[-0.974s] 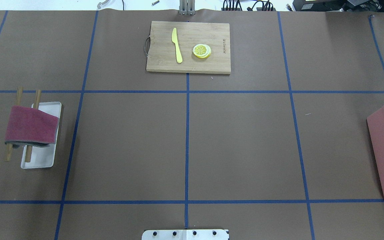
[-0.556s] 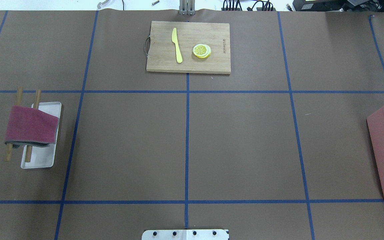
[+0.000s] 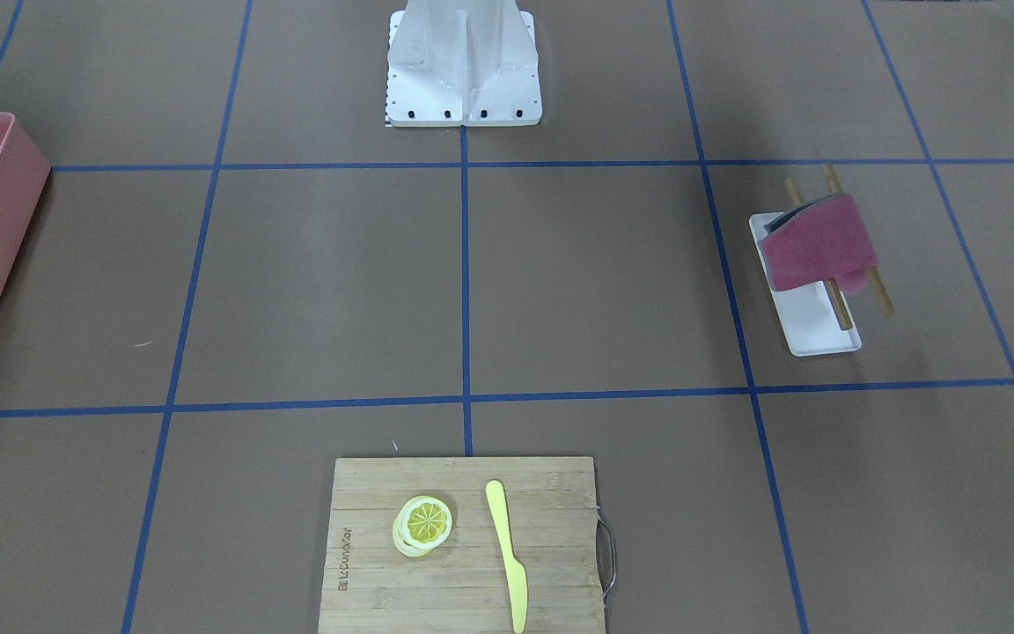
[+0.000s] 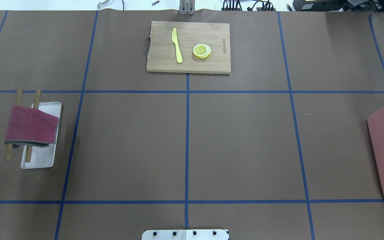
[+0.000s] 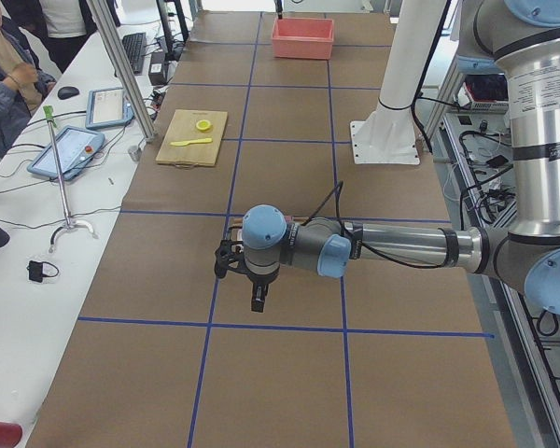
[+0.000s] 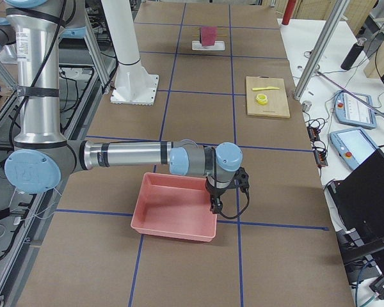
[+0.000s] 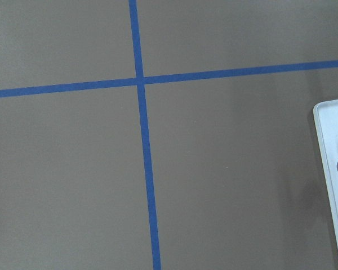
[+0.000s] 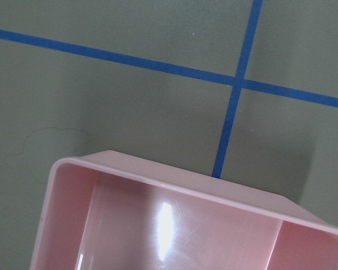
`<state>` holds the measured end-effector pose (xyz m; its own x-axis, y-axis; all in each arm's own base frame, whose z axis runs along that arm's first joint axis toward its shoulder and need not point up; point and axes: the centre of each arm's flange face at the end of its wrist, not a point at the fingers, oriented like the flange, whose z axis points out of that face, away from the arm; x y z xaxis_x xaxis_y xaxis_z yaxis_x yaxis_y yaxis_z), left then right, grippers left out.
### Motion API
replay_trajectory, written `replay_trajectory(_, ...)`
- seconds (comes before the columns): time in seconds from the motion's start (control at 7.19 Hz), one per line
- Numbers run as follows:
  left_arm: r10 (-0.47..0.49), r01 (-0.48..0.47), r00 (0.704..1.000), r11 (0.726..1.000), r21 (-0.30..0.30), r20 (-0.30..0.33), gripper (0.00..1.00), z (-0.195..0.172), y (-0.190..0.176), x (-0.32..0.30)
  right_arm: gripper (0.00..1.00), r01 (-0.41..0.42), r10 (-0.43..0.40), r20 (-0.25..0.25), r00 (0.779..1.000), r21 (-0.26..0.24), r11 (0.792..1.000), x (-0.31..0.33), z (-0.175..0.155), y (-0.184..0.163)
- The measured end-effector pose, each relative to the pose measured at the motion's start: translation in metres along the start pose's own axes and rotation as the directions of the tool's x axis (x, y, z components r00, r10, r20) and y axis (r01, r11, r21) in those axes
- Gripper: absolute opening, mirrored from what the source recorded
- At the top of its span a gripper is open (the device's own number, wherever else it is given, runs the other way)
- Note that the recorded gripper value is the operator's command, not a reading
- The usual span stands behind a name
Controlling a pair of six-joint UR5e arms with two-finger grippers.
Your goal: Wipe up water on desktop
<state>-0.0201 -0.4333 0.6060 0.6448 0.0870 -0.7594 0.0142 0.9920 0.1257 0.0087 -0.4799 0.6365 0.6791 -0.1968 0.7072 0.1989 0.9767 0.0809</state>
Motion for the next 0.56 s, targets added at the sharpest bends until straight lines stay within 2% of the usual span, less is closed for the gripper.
replay_trajectory(0.56, 0.042, -0.036, 0.995, 0.997, 0.073, -0.087, 0.96, -0.008, -0.006, 0.023, 1.0, 0.014, -0.014, -0.002, 1.0, 0.014, 1.0, -0.006, -0.007, -0.007)
